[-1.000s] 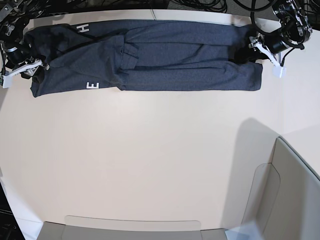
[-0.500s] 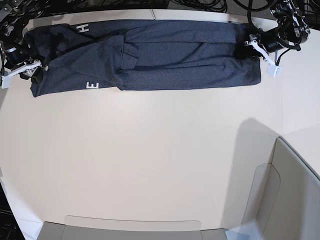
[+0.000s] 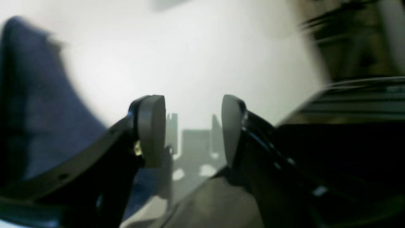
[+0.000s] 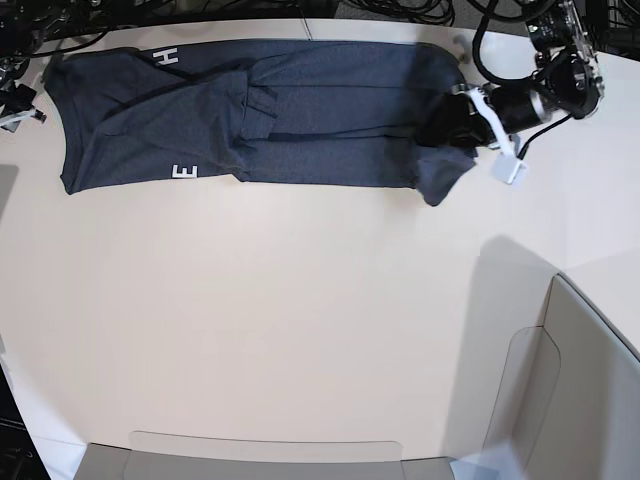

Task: Layout the t-shirt on the table in an organized manner, then fold the t-shirt properly
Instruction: 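Grasp the strip end with the left gripper and fold it toward the middle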

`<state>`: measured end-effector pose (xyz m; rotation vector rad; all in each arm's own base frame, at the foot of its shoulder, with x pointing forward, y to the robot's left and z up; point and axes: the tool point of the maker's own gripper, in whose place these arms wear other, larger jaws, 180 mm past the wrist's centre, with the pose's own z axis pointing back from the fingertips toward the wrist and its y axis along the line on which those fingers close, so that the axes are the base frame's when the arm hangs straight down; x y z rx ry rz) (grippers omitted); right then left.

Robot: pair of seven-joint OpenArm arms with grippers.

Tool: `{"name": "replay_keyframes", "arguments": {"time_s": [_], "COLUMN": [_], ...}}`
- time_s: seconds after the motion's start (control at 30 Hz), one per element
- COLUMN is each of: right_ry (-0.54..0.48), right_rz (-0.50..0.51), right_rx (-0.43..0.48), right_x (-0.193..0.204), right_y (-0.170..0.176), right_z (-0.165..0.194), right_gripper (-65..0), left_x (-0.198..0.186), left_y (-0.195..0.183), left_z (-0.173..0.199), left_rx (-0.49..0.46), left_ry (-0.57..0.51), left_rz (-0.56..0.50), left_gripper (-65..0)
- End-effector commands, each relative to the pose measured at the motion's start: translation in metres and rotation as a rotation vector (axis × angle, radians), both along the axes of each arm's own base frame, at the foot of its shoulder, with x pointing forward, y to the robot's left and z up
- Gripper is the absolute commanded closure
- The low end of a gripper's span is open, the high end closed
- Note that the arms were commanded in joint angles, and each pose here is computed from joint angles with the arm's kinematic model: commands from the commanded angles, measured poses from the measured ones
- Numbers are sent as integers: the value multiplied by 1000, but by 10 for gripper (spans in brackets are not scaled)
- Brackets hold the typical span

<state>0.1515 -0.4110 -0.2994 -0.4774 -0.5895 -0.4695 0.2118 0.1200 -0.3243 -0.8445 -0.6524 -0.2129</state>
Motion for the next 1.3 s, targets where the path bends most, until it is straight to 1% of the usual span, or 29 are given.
{"name": "replay_keyframes", "arguments": {"time_s": [0.0,0.07,0.2,0.33,0.47,0.57,0.7,0.77,0.83,1.03,1.27], "right_ry": [-26,-20,11,27,39,44,47,47,49,47,48], "right_rz": [15,17,21,21,21,19,17,15,14,12,11], "right_rx": [-54,-75,-86,-82,-78,-67,-57,-45,-37,-31,-25], "right_x": [5,4,-4,-9,-12,-13,-14,-15,-15,-15,-16], "right_y": [-9,-15,-18,-17,-16,-16,-15,-12,-12,-10,-8], "right_z": [16,22,21,17,15,11,8,4,2,0,-2], "right_gripper": [-288,-288,-288,-288,-288,-288,-288,-288,-288,-288,-288], "left_x": [8,6,2,0,-4,2,-1,-2,-3,-1,14], "left_y": [-13,-43,-88,-119,-136,-145,-155,-161,-166,-178,-182], "left_z": [15,15,22,22,22,22,13,13,15,22,33], "left_rx": [-39,-80,-126,-162,-205,-219,-239,-260,-277,-278,-297], "left_ry": [-52,-50,-58,-49,-43,-44,-2,-2,-5,-28,-70], "left_rz": [-34,-110,-254,-356,-384,-405,-425,-421,-426,-473,-456], "left_gripper": [0,0,0,0,0,0,0,0,0,0,0]}}
